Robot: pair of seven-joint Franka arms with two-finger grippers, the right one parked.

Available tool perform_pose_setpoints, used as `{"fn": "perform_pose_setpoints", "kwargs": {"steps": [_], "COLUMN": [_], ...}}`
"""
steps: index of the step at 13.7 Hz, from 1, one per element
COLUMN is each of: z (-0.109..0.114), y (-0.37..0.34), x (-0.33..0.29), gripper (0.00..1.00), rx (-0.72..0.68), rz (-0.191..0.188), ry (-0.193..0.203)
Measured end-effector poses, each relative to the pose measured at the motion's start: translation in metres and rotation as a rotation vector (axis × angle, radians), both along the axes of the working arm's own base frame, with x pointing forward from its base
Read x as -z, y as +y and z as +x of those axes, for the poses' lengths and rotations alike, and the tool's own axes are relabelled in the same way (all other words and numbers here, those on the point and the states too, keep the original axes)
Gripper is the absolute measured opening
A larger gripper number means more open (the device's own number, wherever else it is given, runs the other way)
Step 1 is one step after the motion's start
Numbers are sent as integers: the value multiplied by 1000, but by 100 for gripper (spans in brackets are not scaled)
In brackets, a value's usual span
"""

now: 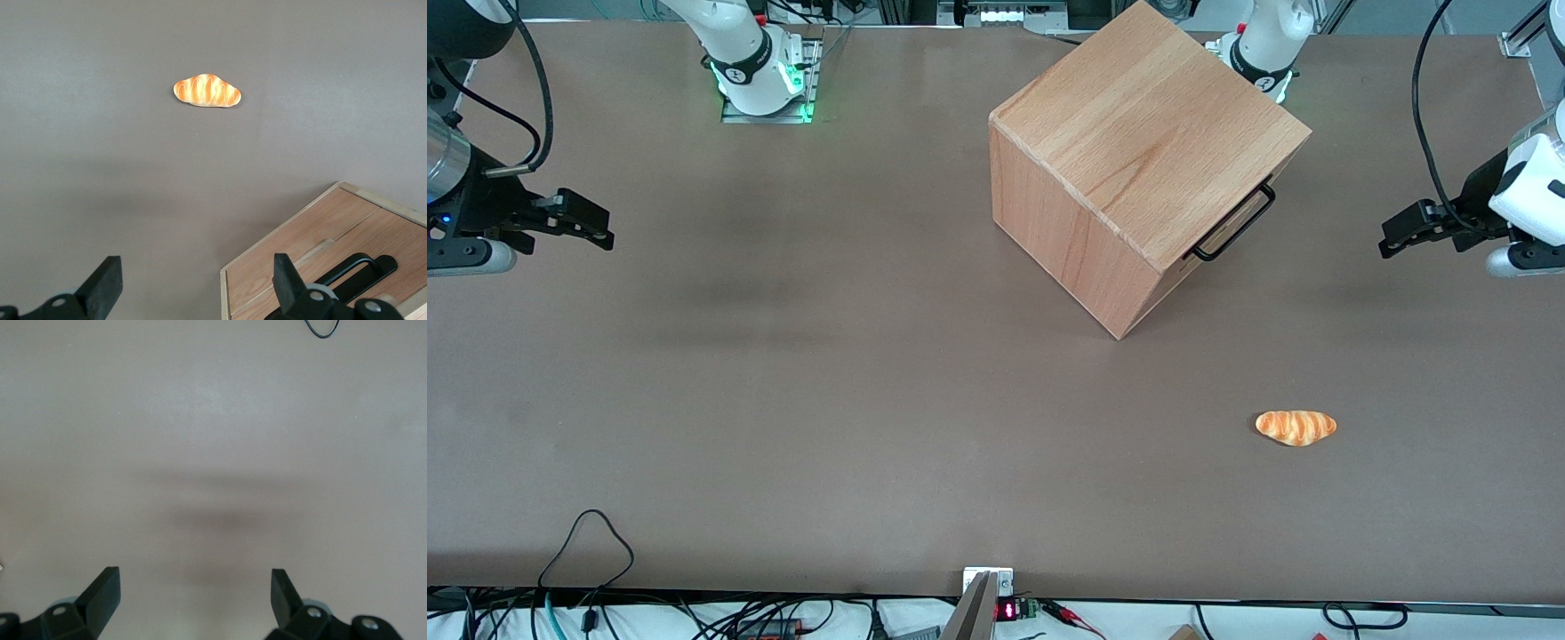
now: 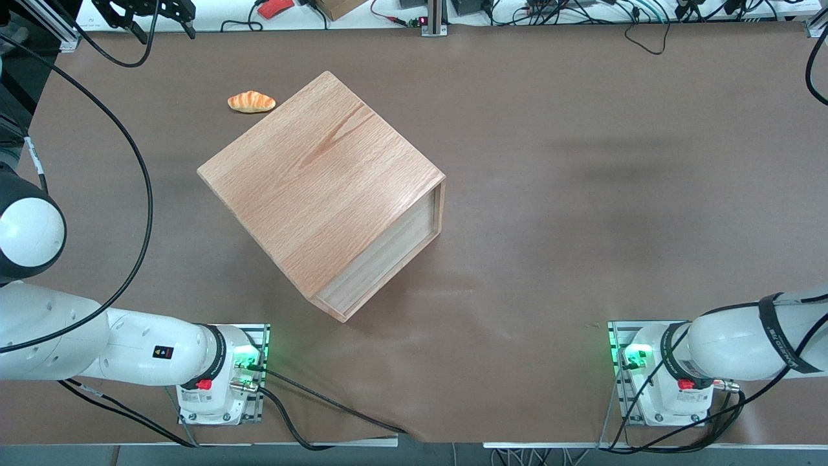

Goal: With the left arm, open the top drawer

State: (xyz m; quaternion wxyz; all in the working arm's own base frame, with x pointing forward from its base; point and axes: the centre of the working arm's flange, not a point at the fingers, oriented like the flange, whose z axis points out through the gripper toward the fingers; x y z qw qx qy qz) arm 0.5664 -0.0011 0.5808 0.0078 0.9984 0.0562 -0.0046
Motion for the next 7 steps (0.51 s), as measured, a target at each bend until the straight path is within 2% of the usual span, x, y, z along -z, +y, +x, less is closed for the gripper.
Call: {"fn": "perform_pose_setpoints", "kwargs": {"steps": [5,7], "z": [0,0], "y": [0,2], "x": [0,0], "gripper": [100,100], "rx": [0,3], "rz": [2,21], "ry": [1,1]}}
